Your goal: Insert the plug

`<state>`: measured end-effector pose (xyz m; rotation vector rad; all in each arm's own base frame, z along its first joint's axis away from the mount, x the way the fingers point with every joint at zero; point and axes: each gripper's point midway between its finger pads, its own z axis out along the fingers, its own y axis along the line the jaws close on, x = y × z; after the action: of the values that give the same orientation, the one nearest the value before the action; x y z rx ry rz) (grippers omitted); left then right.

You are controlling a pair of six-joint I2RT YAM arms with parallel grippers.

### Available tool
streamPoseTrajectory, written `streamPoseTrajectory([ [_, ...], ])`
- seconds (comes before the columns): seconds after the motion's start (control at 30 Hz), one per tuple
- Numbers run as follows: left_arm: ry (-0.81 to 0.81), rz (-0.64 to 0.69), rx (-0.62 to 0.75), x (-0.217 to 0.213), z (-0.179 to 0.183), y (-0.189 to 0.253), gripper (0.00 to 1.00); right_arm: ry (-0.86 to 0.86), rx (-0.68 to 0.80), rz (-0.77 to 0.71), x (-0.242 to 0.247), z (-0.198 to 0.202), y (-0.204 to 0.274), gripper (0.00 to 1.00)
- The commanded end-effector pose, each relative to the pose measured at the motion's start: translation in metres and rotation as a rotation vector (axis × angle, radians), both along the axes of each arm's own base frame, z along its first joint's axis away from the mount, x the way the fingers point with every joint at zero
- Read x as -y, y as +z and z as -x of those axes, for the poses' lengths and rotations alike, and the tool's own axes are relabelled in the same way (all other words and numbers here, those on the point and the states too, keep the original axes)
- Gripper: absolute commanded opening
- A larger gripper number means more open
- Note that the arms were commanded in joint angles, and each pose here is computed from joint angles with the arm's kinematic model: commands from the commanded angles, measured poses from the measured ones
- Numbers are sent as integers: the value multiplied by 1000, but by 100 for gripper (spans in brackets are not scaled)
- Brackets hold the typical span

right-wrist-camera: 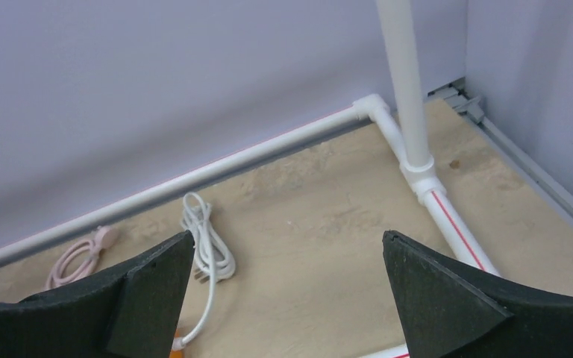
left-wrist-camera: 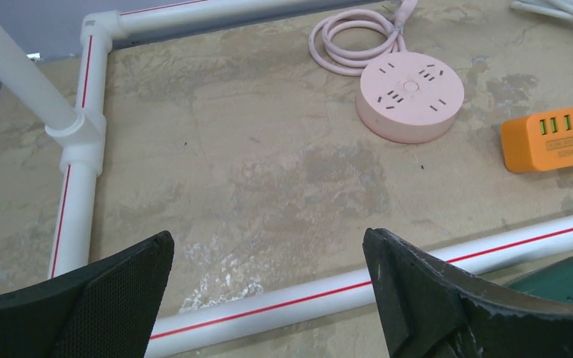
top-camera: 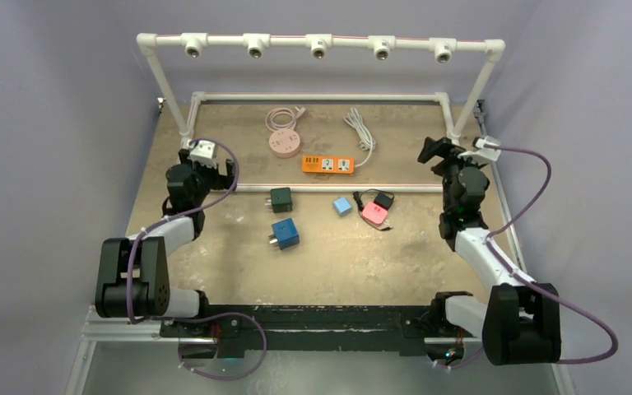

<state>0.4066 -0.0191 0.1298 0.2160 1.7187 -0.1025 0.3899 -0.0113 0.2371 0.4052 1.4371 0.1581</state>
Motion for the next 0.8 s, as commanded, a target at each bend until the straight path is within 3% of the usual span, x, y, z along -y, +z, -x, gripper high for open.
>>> streamPoseTrajectory([
  [0.0, -60, -20, -194, 6, 5, -6, 99, 94, -192, 14, -44, -11, -23, 99],
  [0.33, -127, 7, -328, 19, 0, -6, 99, 143, -359, 135, -100, -91, -53, 96],
  [0.77, -133, -29, -361, 20, -1, -2, 99, 243, -472, 233, -142, -185, -115, 99],
])
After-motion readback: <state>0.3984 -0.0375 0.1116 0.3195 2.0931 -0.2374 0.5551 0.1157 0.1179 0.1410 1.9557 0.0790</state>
